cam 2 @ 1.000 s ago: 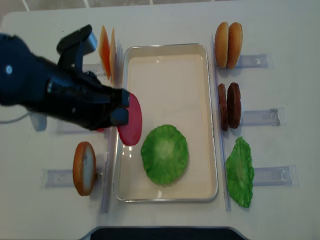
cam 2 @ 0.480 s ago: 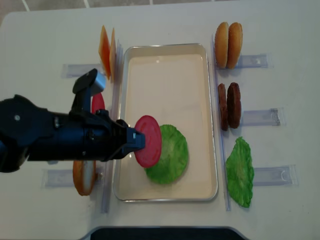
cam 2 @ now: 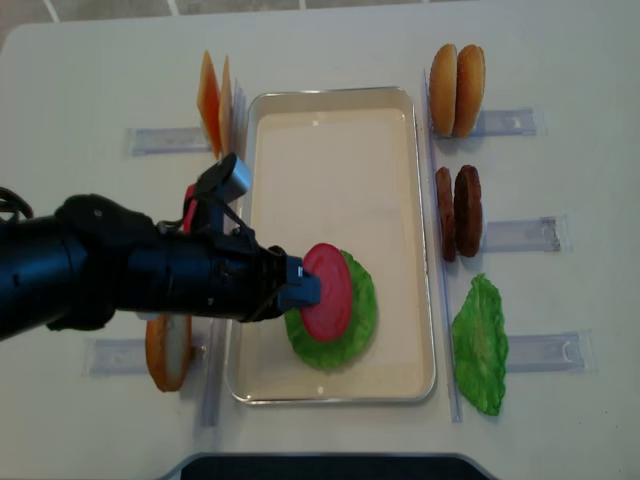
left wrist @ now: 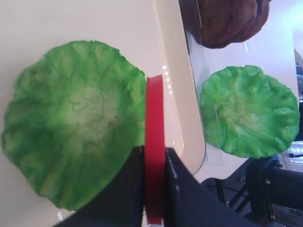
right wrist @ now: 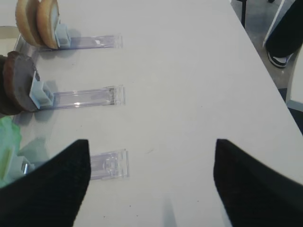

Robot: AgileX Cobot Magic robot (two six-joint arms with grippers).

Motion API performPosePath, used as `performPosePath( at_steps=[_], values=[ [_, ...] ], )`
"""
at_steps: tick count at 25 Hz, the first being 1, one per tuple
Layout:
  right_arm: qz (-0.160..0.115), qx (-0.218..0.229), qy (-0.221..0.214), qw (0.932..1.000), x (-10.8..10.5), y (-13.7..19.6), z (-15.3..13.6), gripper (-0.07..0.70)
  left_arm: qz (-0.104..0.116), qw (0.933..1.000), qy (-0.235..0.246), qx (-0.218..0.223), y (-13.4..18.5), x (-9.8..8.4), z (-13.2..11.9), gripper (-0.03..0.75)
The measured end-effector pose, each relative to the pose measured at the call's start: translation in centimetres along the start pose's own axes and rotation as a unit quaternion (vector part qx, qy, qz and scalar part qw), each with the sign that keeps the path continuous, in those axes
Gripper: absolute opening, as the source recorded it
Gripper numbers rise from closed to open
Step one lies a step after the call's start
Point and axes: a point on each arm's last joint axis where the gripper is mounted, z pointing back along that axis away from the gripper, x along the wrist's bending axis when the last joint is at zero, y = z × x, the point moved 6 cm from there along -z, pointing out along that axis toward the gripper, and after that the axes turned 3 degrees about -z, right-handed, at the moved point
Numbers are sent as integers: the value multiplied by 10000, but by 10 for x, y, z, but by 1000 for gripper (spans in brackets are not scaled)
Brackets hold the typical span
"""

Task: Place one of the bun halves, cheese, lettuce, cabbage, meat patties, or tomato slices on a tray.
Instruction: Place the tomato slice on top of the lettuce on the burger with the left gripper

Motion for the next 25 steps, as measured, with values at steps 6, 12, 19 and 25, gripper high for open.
performPosePath(
  at_steps=[6,12,19,25],
  values=[
    [0,0,0,10000,0,0,0,541,5,9998,109,152,4,3,-11,56],
    [0,0,0,10000,0,0,0,541,-94,9998,118,144,3,4,-14,56],
    [0,0,0,10000,0,0,0,541,-233,9996,151,88,2,3,-14,55],
    [0,0,0,10000,0,0,0,541,-276,9994,226,-21,-2,1,-14,55]
  ],
)
